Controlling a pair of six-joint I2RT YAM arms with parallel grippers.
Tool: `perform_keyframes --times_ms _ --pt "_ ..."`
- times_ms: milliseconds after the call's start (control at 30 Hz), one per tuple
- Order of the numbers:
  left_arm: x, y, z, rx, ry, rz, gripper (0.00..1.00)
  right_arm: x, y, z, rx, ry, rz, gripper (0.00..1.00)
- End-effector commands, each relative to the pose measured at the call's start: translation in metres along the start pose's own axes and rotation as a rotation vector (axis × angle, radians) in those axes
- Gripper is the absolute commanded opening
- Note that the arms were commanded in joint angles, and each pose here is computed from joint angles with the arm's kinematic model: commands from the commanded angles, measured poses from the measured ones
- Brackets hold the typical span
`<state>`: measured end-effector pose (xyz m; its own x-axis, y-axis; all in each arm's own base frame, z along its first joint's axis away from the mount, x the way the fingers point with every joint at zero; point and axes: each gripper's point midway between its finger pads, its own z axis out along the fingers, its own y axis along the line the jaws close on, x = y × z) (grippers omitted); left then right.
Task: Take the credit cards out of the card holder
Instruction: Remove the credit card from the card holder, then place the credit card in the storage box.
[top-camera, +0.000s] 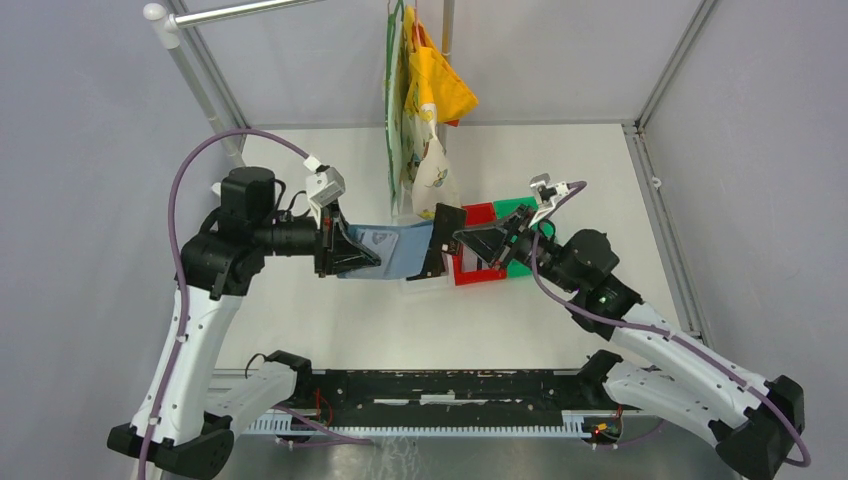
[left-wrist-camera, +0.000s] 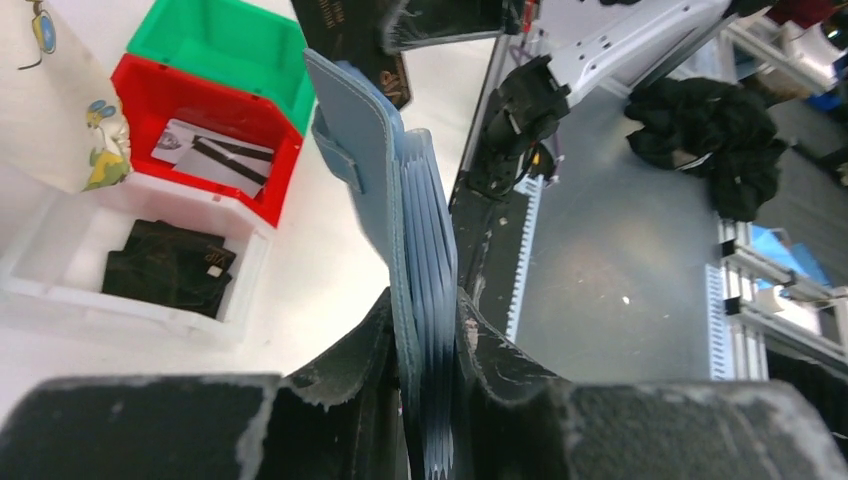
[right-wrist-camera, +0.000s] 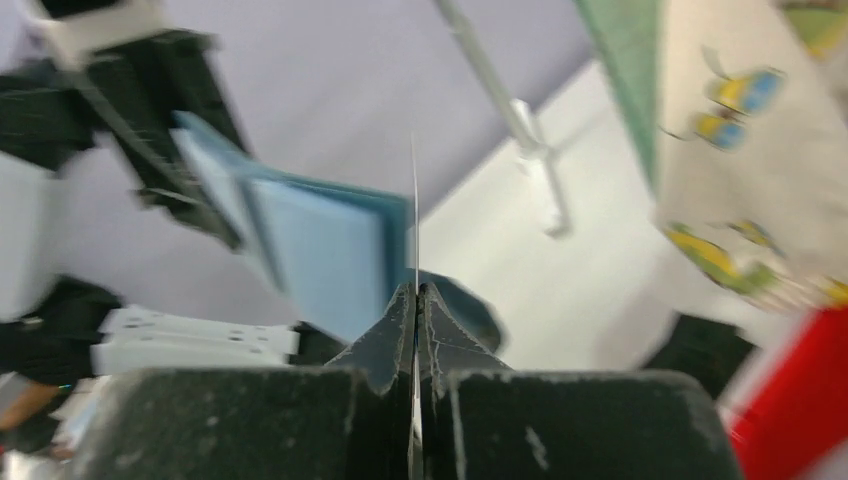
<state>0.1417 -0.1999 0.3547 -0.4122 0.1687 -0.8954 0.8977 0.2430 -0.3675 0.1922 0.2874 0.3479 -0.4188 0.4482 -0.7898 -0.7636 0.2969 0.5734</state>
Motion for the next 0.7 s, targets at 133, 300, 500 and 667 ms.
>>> perform_keyframes --times_ms 133,300,500,667 --pt "0.017 -0.003 -0.022 -0.067 0.085 0.351 0.02 0.045 -0.095 -0.022 0.363 0.205 -0.099 0.0" --pt "0.031 -0.006 -0.024 -0.047 0.126 0.377 0.02 0.078 -0.107 0.006 0.3 0.3 -0.035 0.0" --pt "0.037 -0.01 -0.026 -0.035 0.138 0.393 0.02 0.101 -0.129 0.036 0.352 0.366 -0.049 0.0" --pt "0.041 -0.013 -0.028 -0.029 0.133 0.415 0.02 0.133 -0.143 0.051 0.4 0.421 -0.058 0.0"
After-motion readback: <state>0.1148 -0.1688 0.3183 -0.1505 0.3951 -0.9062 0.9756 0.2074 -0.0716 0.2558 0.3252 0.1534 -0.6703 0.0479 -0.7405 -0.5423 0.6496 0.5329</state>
